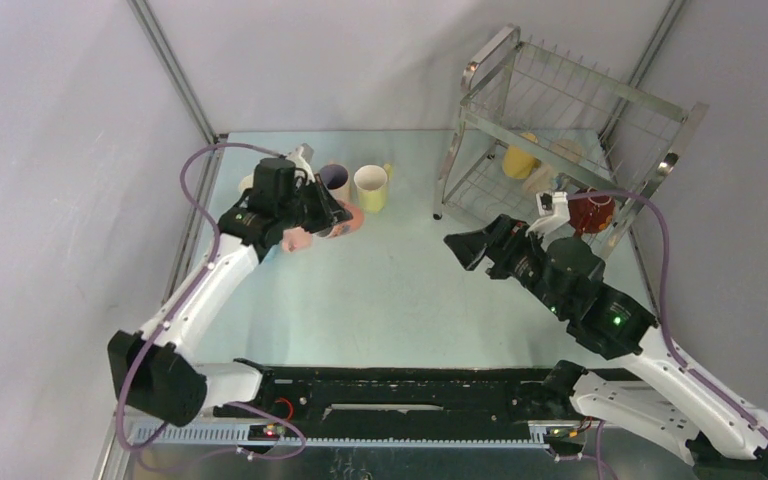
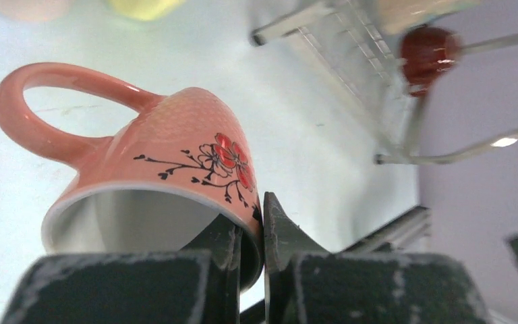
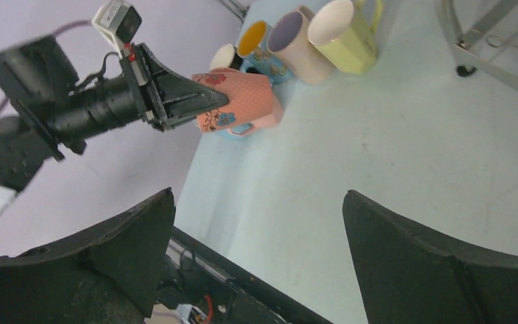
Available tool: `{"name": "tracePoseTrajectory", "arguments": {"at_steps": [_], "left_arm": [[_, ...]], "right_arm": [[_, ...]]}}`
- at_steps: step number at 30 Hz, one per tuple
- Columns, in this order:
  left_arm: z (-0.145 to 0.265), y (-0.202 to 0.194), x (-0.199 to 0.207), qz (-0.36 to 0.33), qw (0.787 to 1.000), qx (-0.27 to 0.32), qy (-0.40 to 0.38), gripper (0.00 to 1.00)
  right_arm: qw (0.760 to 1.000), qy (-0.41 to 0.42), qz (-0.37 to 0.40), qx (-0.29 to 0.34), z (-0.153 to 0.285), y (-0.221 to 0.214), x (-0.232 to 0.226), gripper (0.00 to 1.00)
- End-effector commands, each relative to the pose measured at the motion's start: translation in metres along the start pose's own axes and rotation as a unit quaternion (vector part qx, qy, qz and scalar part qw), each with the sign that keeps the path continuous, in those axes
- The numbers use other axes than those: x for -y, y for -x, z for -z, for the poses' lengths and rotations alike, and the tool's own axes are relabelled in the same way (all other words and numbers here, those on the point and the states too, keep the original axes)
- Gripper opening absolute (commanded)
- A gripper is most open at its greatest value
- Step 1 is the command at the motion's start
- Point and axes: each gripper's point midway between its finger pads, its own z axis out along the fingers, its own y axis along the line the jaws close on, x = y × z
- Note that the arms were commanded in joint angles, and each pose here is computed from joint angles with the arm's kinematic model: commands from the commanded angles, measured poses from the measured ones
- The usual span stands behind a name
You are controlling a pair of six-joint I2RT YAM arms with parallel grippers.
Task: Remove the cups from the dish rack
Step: Place the cup at the center of the board.
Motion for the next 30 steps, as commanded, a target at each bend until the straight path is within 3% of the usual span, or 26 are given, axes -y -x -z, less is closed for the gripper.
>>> {"name": "tracePoseTrajectory", "arguments": {"at_steps": [1,16,30], "left_arm": [[0.0,0.024,-0.027,-0.093,0.991,0.01,0.095,0.0],[-0.07,0.033,-0.082,-0.154,0.958,-0.073,0.232,0.0],[-0.109,0.026,-0.106,-0.168,0.943,-0.126,0.256,0.0]], "right_arm": [[0.998,-0.033,0.043,-0.024,0.021,-0.007,0.02,1.0],[0.995,-0.074,0.056,-0.021,0.058,-0.011,0.053,1.0],[0.994,-0.103,0.042,-0.011,0.063,-0.019,0.076,1.0]]}}
